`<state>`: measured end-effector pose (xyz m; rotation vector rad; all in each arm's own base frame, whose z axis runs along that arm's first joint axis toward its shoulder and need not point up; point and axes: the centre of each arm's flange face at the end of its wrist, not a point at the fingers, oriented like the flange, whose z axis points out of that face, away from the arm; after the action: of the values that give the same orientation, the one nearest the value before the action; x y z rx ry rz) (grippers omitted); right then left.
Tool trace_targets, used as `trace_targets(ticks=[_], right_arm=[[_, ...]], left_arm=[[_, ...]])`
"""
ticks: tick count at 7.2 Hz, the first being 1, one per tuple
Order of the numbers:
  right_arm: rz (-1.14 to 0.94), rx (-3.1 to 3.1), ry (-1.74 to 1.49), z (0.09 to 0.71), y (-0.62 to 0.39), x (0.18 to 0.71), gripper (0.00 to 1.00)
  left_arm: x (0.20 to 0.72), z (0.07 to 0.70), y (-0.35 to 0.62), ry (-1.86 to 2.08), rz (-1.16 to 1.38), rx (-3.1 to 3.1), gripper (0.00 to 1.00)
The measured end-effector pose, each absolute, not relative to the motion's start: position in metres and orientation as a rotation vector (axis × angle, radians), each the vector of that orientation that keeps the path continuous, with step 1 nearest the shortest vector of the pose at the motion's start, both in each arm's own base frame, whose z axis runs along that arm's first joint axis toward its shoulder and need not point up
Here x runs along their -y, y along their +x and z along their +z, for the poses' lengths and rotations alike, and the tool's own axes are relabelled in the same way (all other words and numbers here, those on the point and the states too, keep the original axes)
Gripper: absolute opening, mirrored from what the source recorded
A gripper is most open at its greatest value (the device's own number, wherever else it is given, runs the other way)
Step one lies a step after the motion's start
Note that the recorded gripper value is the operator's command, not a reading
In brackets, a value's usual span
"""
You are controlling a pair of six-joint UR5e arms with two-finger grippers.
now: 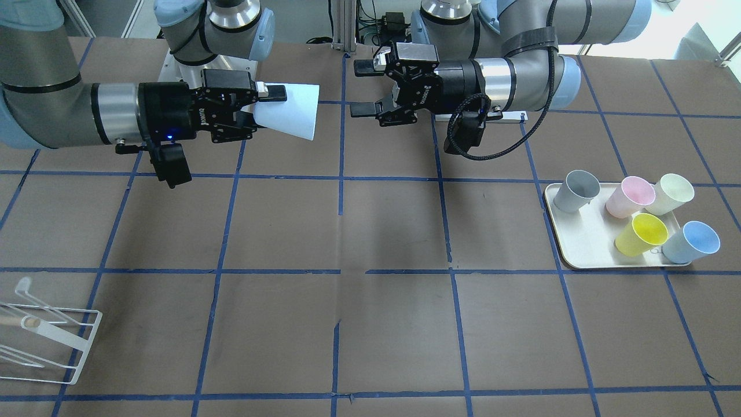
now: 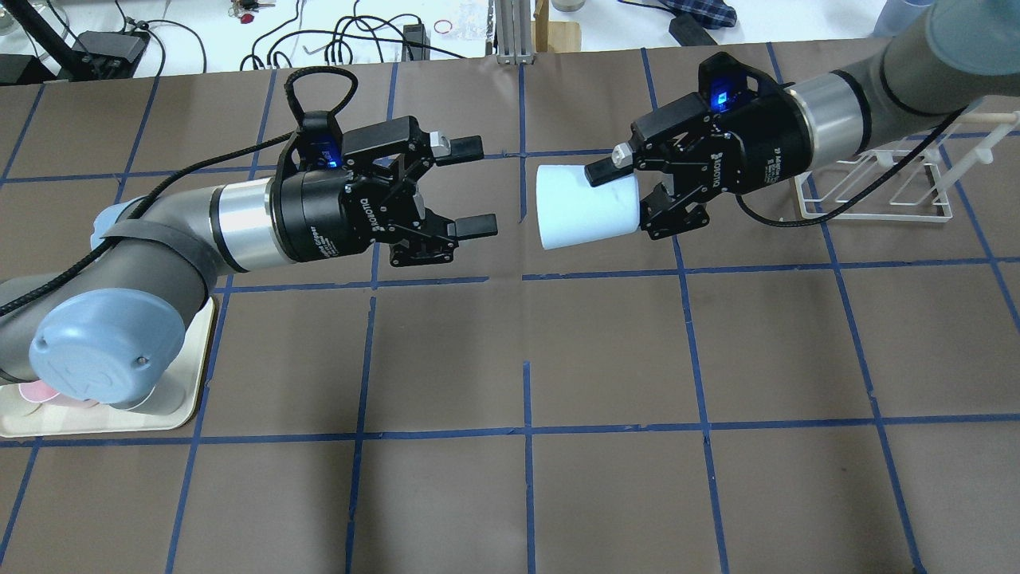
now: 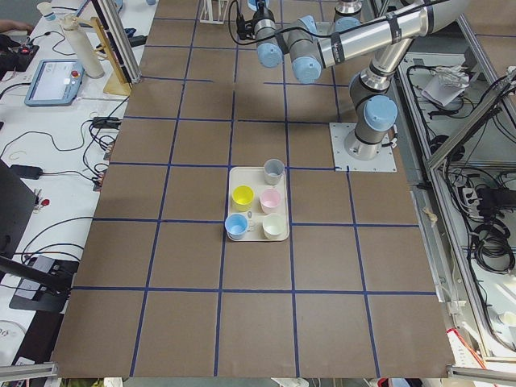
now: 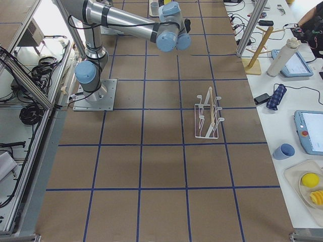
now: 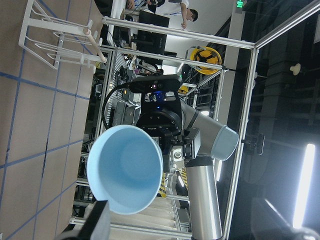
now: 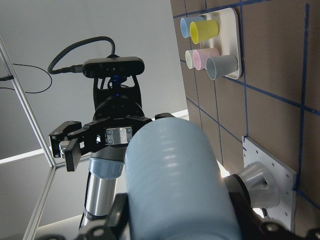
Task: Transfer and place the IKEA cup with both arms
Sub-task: 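Close the left gripper on the cup's open end beside the right gripper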
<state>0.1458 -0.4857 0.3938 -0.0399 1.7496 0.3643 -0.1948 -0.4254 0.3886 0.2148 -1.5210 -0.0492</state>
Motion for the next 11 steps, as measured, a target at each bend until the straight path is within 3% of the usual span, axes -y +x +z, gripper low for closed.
trace_targets(ticks=[6,7,8,9,10,11], right_arm=[[0.372,-1.724,-0.052,0.405,0.185,0.472,0.58],[0.372,-1.724,-0.051,0.405,0.185,0.472,0.58],[0.373,-1.723,-0.051,0.404,0.185,0.472,0.58],[0.373,-1.723,-0.051,0.404,0.185,0.472,0.61],[0.374,-1.723,-0.05,0.404,0.185,0.472,0.66],[0.375,-1.724,-0.05,0.404,0.186,0.472,0.86]], left_arm=[[0.419,0.397,-0.206,0.204,-0.054,1.472,1.0],[0.419,0.397,-0.207,0.205,-0.053,1.47,0.94],[0.419,0.397,-0.207,0.204,-0.052,1.469,0.59],[0.419,0.397,-0.207,0.204,-0.052,1.468,0.42],[0.419,0.398,-0.207,0.203,-0.051,1.469,0.37],[0.418,0.398,-0.207,0.203,-0.052,1.469,0.31]])
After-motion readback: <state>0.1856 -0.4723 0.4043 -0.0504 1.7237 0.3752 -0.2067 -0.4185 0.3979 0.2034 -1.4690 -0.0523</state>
